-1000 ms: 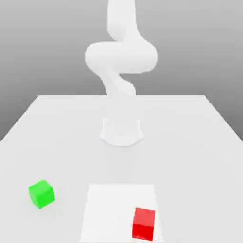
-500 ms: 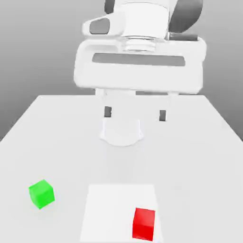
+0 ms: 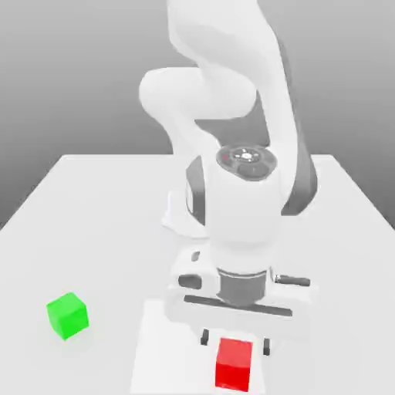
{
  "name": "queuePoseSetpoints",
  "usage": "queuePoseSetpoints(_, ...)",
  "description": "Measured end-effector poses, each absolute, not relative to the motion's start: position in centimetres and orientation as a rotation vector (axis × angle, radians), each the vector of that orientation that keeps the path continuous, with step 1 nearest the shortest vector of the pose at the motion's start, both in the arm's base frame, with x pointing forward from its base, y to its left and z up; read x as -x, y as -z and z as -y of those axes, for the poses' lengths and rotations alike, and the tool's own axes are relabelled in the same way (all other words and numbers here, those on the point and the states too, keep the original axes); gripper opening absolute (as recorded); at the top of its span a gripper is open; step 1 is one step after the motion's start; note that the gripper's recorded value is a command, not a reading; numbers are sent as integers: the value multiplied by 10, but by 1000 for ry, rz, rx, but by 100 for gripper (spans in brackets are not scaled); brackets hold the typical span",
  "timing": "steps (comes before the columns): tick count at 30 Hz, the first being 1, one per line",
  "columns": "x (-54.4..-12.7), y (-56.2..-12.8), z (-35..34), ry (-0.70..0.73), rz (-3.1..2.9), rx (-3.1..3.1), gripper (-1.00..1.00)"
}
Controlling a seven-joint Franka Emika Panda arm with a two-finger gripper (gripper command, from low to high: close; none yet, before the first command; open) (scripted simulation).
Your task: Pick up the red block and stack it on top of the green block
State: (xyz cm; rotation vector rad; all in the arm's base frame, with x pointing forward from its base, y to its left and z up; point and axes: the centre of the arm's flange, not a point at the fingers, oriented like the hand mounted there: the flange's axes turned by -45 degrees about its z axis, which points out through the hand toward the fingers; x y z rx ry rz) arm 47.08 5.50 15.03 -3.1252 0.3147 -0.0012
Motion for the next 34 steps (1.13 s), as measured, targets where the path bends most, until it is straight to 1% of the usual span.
queuePoseSetpoints(7,-471,-149,-55,2,-315,3125,-100)
queuePoseSetpoints(12,-470,-203,-51,2,-318,3126,-100)
queuePoseSetpoints(15,-463,-216,8,-2,-374,3128,-100)
queuePoseSetpoints(18,-446,-226,78,-5,-446,3123,-100)
queuePoseSetpoints(21,-413,-234,155,-8,-565,3102,-100)
queuePoseSetpoints(25,-358,-244,230,-3,-670,3072,-100)
queuePoseSetpoints(26,-344,-240,247,-2,-723,3058,-100)
queuePoseSetpoints(27,-339,-231,254,-1,-739,3054,-100)
queuePoseSetpoints(28,-350,-221,239,-1,-666,3071,-100)
queuePoseSetpoints(30,-353,-199,234,-1,-640,3076,-100)
queuePoseSetpoints(31,-353,-188,233,-1,-636,3077,100)
queuePoseSetpoints(34,-353,-188,233,-1,-636,3077,100)
